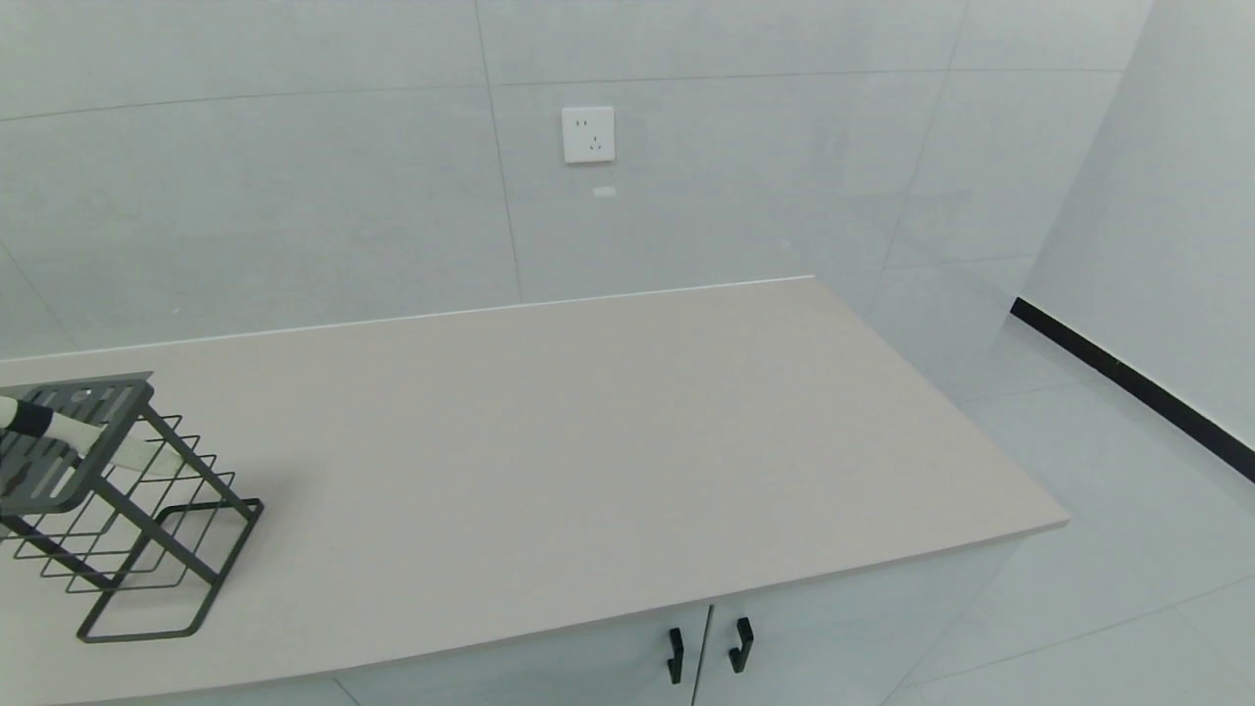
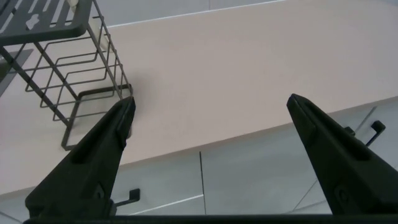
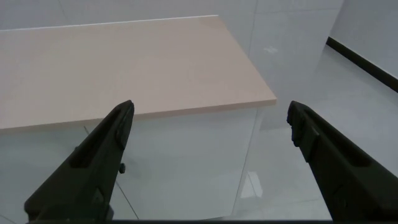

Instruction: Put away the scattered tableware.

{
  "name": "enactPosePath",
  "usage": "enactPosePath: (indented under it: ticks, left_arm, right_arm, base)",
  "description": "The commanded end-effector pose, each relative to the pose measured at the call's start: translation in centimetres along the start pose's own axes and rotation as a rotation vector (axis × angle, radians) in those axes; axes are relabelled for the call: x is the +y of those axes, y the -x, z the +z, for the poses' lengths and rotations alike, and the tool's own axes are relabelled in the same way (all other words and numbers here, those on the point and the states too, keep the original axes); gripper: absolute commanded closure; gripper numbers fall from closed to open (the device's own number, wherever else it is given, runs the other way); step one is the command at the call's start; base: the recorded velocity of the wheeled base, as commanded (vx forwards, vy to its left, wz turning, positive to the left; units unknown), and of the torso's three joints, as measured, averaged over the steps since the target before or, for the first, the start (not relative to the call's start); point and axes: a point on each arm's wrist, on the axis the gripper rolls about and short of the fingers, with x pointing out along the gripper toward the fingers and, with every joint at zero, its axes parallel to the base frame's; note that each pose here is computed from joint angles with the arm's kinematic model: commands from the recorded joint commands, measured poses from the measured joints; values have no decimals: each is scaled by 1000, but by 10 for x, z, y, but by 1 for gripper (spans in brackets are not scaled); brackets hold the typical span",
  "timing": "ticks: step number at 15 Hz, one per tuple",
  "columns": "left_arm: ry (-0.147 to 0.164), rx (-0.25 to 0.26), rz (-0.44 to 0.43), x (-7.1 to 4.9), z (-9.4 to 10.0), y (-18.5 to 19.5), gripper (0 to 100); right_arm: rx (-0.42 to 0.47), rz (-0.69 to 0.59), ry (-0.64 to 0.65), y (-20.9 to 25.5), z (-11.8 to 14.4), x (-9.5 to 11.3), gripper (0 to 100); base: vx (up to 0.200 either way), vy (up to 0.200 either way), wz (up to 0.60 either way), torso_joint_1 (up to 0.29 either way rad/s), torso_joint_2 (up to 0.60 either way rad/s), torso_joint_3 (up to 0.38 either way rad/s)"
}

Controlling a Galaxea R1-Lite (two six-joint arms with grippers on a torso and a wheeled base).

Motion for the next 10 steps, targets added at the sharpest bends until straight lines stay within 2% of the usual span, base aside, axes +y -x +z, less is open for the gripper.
enactPosePath:
  ticks: [1, 10]
  left_arm:
    - [0, 1, 0, 0, 0, 0, 0]
    - [0, 1, 0, 0, 0, 0, 0]
  right_arm:
    - [2, 1, 1, 0, 0, 0, 0]
    - [0, 1, 2, 0, 0, 0, 0]
  base:
    - [0, 0, 0, 0, 0, 0]
    - [0, 0, 0, 0, 0, 0]
